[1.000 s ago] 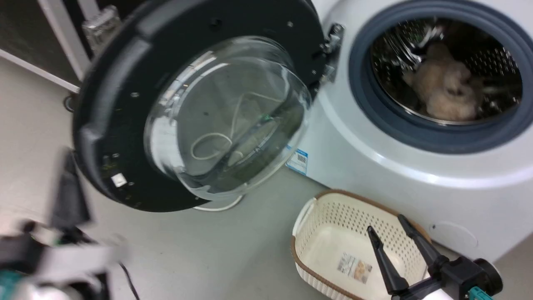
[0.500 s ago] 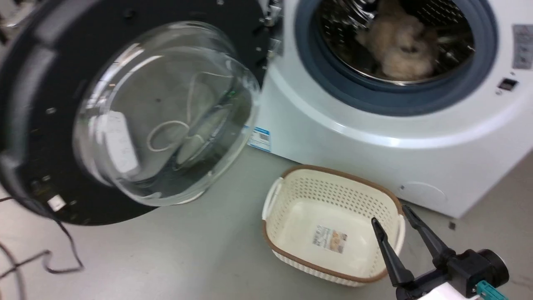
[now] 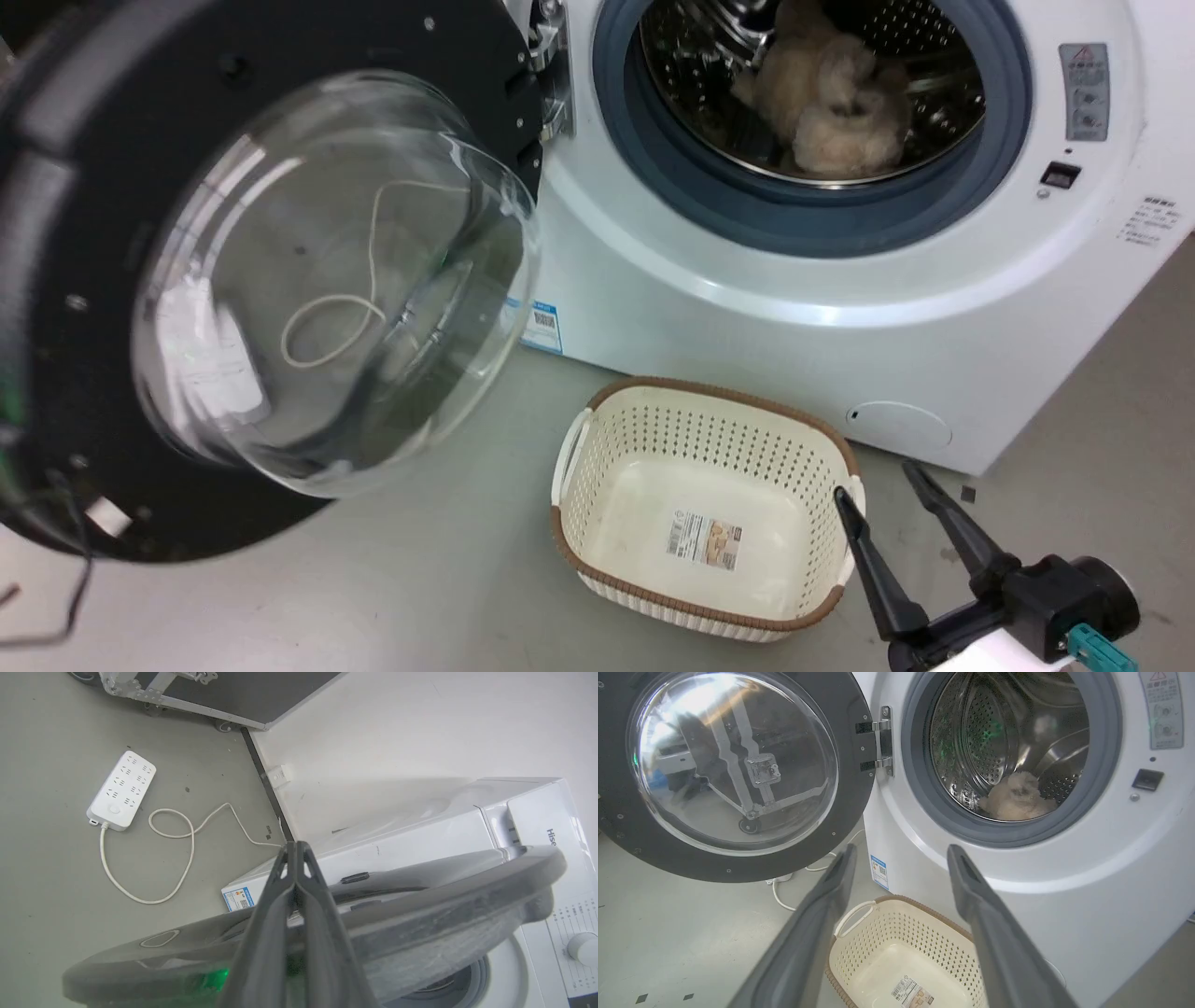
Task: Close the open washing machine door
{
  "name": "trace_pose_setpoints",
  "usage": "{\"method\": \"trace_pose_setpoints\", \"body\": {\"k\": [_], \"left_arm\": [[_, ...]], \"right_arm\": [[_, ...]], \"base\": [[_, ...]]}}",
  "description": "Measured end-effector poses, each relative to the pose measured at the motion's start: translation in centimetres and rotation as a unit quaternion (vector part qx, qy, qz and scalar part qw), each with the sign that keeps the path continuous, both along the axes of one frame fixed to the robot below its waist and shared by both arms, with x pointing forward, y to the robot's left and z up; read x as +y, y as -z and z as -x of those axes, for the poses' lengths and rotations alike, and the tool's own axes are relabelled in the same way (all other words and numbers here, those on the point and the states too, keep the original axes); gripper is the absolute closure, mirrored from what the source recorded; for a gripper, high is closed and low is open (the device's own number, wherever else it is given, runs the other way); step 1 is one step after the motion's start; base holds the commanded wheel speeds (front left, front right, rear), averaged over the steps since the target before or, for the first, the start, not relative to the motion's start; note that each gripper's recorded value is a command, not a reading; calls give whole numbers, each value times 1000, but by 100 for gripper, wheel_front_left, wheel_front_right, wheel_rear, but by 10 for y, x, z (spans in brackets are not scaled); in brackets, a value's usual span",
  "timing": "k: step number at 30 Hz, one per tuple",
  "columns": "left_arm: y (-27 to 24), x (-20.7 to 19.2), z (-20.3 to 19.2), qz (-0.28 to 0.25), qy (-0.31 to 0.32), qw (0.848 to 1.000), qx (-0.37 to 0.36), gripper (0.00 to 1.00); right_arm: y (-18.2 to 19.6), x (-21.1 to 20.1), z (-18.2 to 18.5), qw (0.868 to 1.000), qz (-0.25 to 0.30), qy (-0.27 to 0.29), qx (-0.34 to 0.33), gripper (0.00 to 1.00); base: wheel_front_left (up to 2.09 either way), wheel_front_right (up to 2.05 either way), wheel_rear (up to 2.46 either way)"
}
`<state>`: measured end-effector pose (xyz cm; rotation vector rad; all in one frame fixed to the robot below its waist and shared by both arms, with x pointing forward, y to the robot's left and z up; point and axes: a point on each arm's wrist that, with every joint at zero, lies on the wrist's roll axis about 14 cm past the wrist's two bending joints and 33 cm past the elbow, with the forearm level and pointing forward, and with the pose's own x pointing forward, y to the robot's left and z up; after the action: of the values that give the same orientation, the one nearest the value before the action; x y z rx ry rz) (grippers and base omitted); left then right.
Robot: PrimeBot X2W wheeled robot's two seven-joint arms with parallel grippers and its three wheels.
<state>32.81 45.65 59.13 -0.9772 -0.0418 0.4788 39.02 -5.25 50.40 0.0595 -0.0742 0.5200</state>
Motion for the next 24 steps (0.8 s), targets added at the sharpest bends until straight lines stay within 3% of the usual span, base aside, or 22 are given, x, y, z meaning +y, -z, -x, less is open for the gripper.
{"method": "trace_pose_setpoints", "body": {"k": [6, 7, 8, 15, 16, 17, 24], "left_arm": [[1, -52, 4, 47, 126, 991, -26, 100], [2, -64, 6, 54, 152, 987, -28, 100], [5, -98, 14, 79, 213, 973, -33, 100], [9, -170, 23, 110, 318, 941, -43, 100], [11, -183, 21, 120, 334, 934, -47, 100], [16, -222, 16, 151, 377, 912, -54, 100], [28, -307, 4, 208, 466, 858, -51, 100]], "right_arm": [[-12, 0, 3, 1000, -8, 8, -13, 0], [-14, -1, 4, 1000, -9, 10, -16, 0], [-21, -4, 6, 999, -13, 19, -24, 0], [-31, -23, 9, 998, -15, 54, -38, 0], [-31, -28, 10, 997, -15, 61, -38, 0], [-31, -42, 11, 996, -13, 82, -39, 0], [-26, -76, 17, 991, -5, 130, -33, 0]], "base": [[0, 0, 0], [0, 0, 0], [0, 0, 0], [0, 0, 0], [0, 0, 0], [0, 0, 0], [0, 0, 0]]}}
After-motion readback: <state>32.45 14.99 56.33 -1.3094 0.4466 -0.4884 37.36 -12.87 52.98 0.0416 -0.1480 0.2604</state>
